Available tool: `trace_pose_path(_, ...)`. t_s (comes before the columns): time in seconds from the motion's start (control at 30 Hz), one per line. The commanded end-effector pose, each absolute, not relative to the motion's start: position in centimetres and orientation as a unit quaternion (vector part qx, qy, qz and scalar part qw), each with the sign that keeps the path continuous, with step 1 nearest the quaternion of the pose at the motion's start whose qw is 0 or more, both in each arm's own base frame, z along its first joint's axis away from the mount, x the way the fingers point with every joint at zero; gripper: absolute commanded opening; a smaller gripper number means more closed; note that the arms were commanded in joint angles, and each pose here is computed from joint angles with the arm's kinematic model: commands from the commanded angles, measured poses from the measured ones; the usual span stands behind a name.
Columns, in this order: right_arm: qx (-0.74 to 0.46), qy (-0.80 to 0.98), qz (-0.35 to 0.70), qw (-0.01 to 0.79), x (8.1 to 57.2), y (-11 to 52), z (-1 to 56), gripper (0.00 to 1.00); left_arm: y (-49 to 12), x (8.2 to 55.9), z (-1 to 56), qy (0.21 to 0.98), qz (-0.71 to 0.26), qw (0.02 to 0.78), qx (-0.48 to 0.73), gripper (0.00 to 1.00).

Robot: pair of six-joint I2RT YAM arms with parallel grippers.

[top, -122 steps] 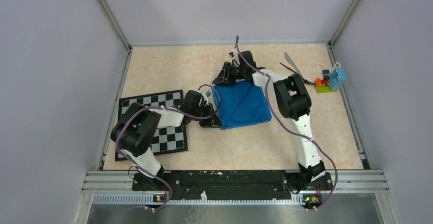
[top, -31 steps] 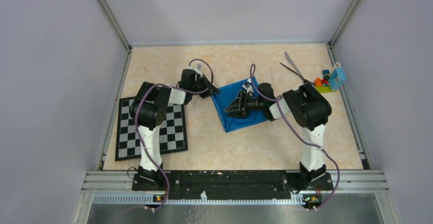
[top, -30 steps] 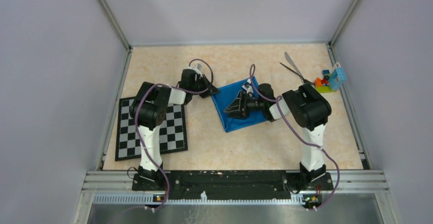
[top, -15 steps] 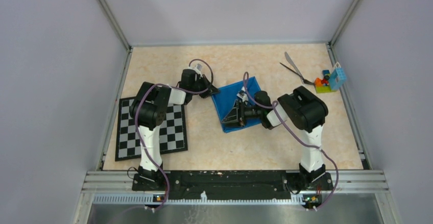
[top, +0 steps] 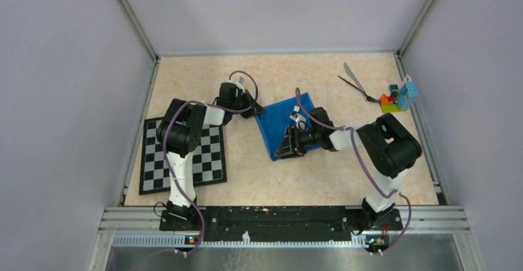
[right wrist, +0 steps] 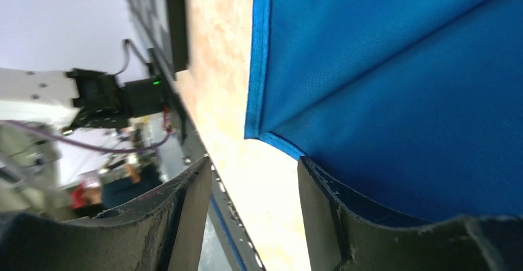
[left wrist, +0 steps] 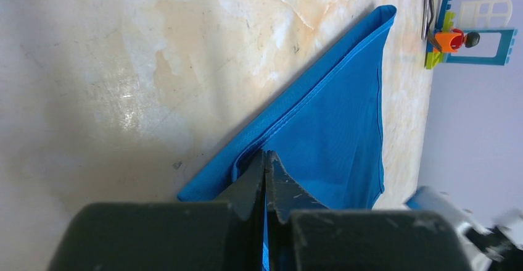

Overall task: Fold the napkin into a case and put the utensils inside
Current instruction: Smooth out the upper triangle-folded napkin at the center of the board, then pick up the upper triangle-folded napkin from the center of the board.

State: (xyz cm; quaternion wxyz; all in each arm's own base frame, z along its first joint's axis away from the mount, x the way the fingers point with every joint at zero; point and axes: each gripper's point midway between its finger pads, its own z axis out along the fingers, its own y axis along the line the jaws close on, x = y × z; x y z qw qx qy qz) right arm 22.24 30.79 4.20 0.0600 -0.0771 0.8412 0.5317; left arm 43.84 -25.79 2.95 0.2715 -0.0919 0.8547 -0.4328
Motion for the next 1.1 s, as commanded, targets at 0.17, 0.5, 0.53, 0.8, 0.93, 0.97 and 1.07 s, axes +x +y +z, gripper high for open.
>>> trace_pose_path(0.17, -0.306, 0.892, 0.209, 0.259, 23.7, 28.2, 6.9, 0.62, -26.0, 42.3, 8.2, 0.861, -0.443, 0.248, -0.036, 0.32)
trace_pose_path(0.5, -0.423, 0.853, 0.048, 0.303, 24.5, 30.7, 7.9, 0.49, -17.5, 40.1, 17.4, 0.837, -0.438, 0.323, -0.055, 0.55)
trace_pose_path(0.53, -0.428, 0.851, 0.051, 0.300, 24.4, 31.4, 7.9, 0.48, -16.7, 39.4, 17.6, 0.837, -0.434, 0.328, -0.059, 0.55)
trace_pose_path(0.8, -0.423, 0.867, 0.071, 0.255, 23.7, 33.3, 5.7, 0.42, -10.9, 35.3, 17.7, 0.835, -0.408, 0.355, -0.103, 0.61)
trace_pose_path(0.93, -0.424, 0.871, 0.062, 0.240, 23.7, 33.2, 4.6, 0.45, -10.4, 34.2, 17.7, 0.831, -0.412, 0.360, -0.102, 0.62)
trace_pose_path(0.97, -0.425, 0.872, 0.059, 0.236, 23.7, 33.2, 4.4, 0.46, -10.4, 34.0, 17.8, 0.830, -0.414, 0.359, -0.100, 0.62)
trace_pose_path(1.07, -0.428, 0.874, 0.051, 0.226, 23.6, 33.0, 3.5, 0.49, -10.5, 33.6, 17.6, 0.829, -0.421, 0.354, -0.099, 0.62)
